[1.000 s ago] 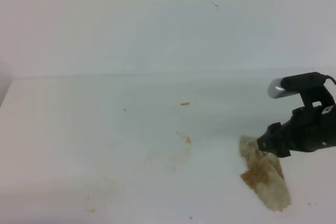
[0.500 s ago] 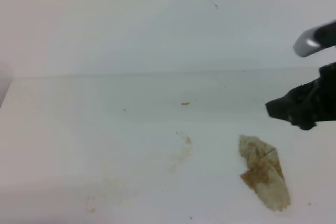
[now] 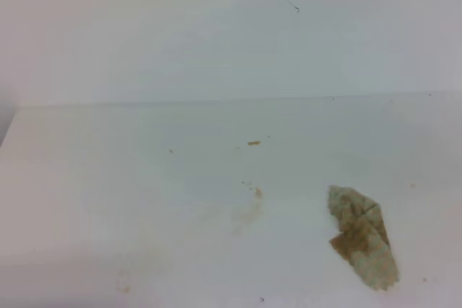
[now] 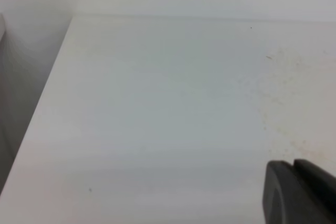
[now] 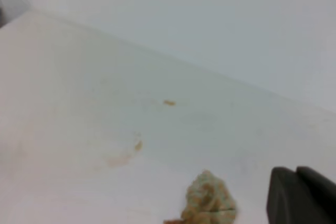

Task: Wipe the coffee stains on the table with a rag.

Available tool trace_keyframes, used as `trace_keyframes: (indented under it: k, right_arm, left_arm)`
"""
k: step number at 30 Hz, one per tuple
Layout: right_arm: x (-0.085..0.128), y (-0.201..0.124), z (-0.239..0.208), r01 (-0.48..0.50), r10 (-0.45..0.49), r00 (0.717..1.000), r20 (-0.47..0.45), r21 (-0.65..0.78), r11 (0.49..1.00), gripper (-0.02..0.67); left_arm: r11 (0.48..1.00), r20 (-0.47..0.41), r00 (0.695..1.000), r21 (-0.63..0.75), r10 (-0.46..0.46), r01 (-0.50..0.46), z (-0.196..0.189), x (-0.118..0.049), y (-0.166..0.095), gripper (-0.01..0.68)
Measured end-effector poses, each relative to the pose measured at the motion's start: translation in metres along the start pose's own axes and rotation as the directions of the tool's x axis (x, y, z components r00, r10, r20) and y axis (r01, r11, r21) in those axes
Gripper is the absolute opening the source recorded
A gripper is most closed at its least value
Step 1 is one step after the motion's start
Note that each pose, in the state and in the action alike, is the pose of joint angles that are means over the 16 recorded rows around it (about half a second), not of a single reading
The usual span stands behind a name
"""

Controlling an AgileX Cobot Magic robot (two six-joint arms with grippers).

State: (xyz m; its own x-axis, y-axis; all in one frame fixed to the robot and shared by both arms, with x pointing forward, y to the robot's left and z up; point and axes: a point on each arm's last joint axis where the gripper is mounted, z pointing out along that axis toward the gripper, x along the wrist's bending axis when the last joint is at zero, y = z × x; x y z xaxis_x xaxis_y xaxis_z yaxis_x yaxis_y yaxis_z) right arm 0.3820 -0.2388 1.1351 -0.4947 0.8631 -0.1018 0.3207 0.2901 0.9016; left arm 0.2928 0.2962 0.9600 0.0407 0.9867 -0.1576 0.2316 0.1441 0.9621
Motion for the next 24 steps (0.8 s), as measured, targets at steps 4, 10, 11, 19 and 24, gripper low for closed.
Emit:
trace_keyframes:
  k: [4, 10, 11, 19, 24]
  right_arm:
    - [0.000, -0.017, -0.015, -0.029, 0.036, 0.997, 0.070, -0.100, 0.995, 0.007]
    - [0.001, -0.039, -0.019, -0.058, 0.079, 0.990, 0.114, -0.181, 0.982, 0.004]
    - [0.001, -0.042, -0.018, -0.061, 0.083, 0.990, 0.116, -0.186, 0.981, 0.004]
    - [0.004, -0.062, -0.015, -0.072, 0.092, 0.988, 0.120, -0.156, 0.985, 0.003]
    - [0.002, -0.080, -0.019, -0.072, 0.101, 0.981, 0.167, -0.170, 0.983, 0.003]
  left_arm:
    - [1.000, 0.000, 1.000, 0.000, 0.000, 0.000, 0.000, 0.000, 0.000, -0.003]
    - [1.000, 0.000, 1.000, 0.000, 0.000, 0.000, 0.000, 0.000, 0.000, -0.003]
    - [1.000, 0.000, 1.000, 0.000, 0.000, 0.000, 0.000, 0.000, 0.000, -0.003]
    - [1.000, 0.000, 1.000, -0.001, 0.000, 0.000, 0.000, 0.000, 0.000, -0.002]
    - [1.000, 0.000, 1.000, -0.001, 0.000, 0.000, 0.000, 0.000, 0.000, -0.002]
